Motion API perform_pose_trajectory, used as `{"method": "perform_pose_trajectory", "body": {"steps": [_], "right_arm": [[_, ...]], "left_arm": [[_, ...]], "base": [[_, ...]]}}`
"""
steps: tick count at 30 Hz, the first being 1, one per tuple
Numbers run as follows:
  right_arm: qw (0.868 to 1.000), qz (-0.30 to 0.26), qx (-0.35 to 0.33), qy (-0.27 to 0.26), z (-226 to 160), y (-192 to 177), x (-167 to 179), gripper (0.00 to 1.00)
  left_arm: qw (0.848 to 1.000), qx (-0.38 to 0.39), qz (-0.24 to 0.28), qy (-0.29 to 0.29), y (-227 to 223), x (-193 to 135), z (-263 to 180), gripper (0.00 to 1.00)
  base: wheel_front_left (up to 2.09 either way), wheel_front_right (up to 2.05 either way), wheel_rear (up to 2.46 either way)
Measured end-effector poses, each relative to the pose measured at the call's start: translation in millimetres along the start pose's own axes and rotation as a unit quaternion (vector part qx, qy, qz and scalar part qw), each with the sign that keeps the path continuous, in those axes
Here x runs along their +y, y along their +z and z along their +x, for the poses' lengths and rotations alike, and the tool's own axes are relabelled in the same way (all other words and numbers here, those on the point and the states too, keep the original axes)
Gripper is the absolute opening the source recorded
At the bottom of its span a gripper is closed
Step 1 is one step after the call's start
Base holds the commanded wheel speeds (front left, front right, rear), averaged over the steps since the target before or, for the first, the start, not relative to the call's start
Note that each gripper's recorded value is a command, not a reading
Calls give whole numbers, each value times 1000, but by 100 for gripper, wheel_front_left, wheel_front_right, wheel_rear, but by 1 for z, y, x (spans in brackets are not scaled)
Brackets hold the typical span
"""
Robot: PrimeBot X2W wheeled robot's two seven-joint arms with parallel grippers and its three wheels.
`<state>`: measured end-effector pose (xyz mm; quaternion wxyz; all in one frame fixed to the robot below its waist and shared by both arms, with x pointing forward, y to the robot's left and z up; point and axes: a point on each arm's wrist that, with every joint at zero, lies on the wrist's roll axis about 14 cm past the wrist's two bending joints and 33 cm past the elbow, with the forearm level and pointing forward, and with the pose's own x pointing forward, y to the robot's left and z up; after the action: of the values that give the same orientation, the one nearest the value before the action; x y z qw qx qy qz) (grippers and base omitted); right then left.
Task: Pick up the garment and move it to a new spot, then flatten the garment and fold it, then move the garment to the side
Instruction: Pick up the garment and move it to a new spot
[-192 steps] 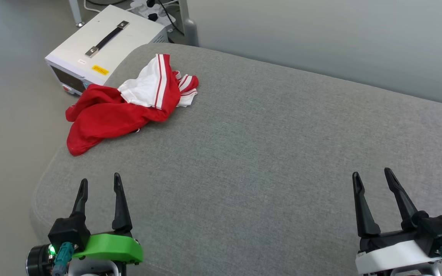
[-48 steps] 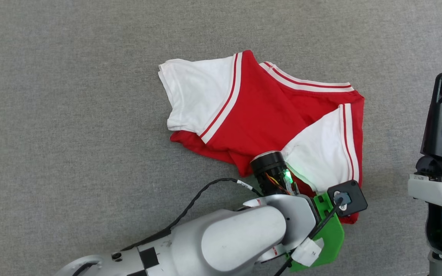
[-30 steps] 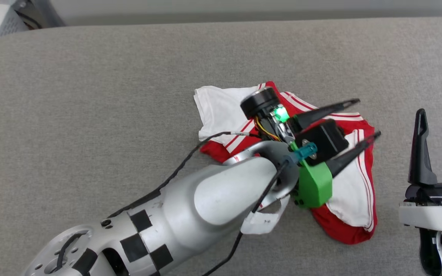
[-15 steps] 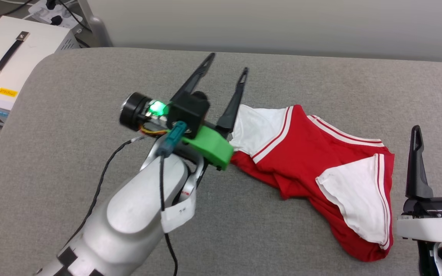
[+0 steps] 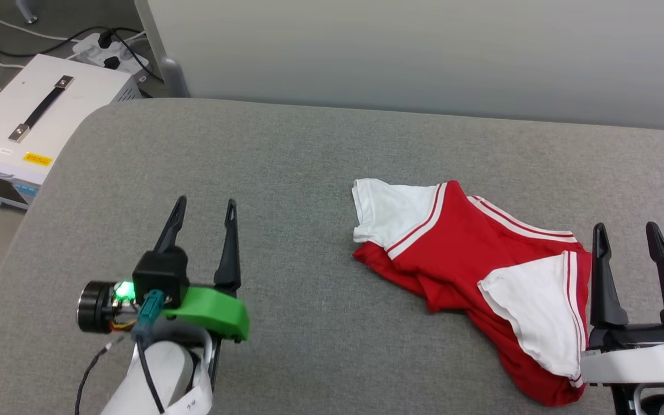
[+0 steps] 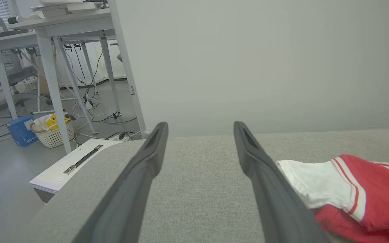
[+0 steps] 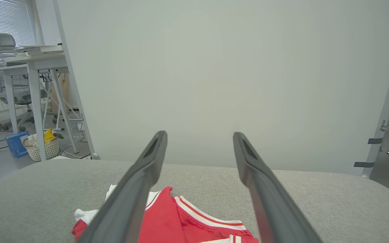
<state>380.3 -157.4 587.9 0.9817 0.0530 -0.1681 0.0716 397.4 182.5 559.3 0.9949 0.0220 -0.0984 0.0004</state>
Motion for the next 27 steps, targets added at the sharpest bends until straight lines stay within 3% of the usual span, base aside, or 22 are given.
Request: {"method": "perform_pose_trajectory", "body": {"steps": [11, 27], "right_arm": [[999, -4, 32, -20, -25, -12, -11, 100], [997, -5, 58, -41, -55, -19, -20, 100]], "left_arm": [[999, 35, -20, 5, -25, -2, -40, 100], [999, 24, -41, -26, -19, -21, -53, 100]], "base": [[0, 0, 0], [0, 0, 0]]}}
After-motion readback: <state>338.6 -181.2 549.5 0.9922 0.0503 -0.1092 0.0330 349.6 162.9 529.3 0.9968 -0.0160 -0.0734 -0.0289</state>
